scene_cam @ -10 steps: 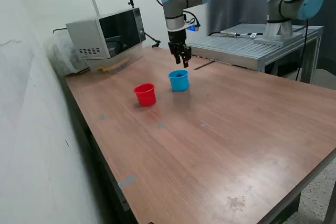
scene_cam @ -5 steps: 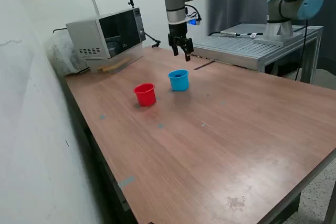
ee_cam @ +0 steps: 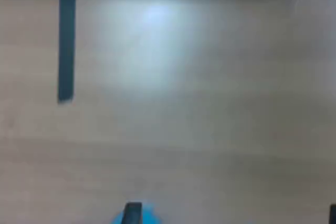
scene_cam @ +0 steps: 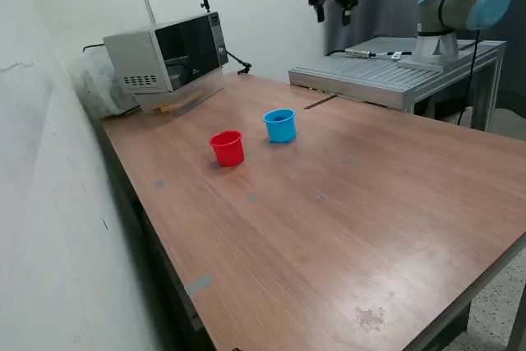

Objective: Place red objects in the red bin, and blue objects in the blue bin.

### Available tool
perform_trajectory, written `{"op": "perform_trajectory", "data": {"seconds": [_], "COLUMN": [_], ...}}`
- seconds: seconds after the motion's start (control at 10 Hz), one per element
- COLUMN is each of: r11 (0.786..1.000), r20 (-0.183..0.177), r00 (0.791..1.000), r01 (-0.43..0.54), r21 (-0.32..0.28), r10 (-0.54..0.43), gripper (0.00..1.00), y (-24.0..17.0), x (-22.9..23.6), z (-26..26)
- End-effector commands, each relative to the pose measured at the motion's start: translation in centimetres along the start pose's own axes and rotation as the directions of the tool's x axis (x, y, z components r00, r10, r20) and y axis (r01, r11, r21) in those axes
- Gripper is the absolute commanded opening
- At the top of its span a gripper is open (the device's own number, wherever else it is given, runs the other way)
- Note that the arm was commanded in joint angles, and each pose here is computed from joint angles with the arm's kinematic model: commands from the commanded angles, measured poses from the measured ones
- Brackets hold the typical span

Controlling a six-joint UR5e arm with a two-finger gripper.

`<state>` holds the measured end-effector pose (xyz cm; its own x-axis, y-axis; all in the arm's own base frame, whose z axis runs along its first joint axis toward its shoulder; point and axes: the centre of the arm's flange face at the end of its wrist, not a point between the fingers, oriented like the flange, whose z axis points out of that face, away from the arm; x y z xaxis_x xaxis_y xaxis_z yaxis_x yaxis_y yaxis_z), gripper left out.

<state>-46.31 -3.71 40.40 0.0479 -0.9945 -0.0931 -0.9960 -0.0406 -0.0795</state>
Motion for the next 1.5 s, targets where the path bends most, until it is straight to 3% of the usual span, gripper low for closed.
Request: {"op": "perform_trajectory", "data": {"seconds": [0.0, 0.1, 0.2, 0.4, 1.4], "r11": [0.99, 0.965, 0.954, 0.951, 0.951], "r20": [-0.001, -0.01, -0.013, -0.009, -0.009], "r00": [1.0, 1.0, 1.0, 0.998, 0.998], "r01": [0.008, 0.004, 0.021, 0.067, 0.057], "r21": [0.141, 0.261, 0.298, 0.303, 0.304], "r10": [-0.008, -0.001, -0.018, -0.067, -0.057], "gripper": [1.0, 1.0, 1.0, 1.0, 1.0], "y": [-11.1, -12.3, -12.6, -12.9, -12.8], "x": [6.6, 6.9, 7.4, 8.7, 8.2], "z": [-6.8, -5.8, -5.6, -5.7, -5.7]}}
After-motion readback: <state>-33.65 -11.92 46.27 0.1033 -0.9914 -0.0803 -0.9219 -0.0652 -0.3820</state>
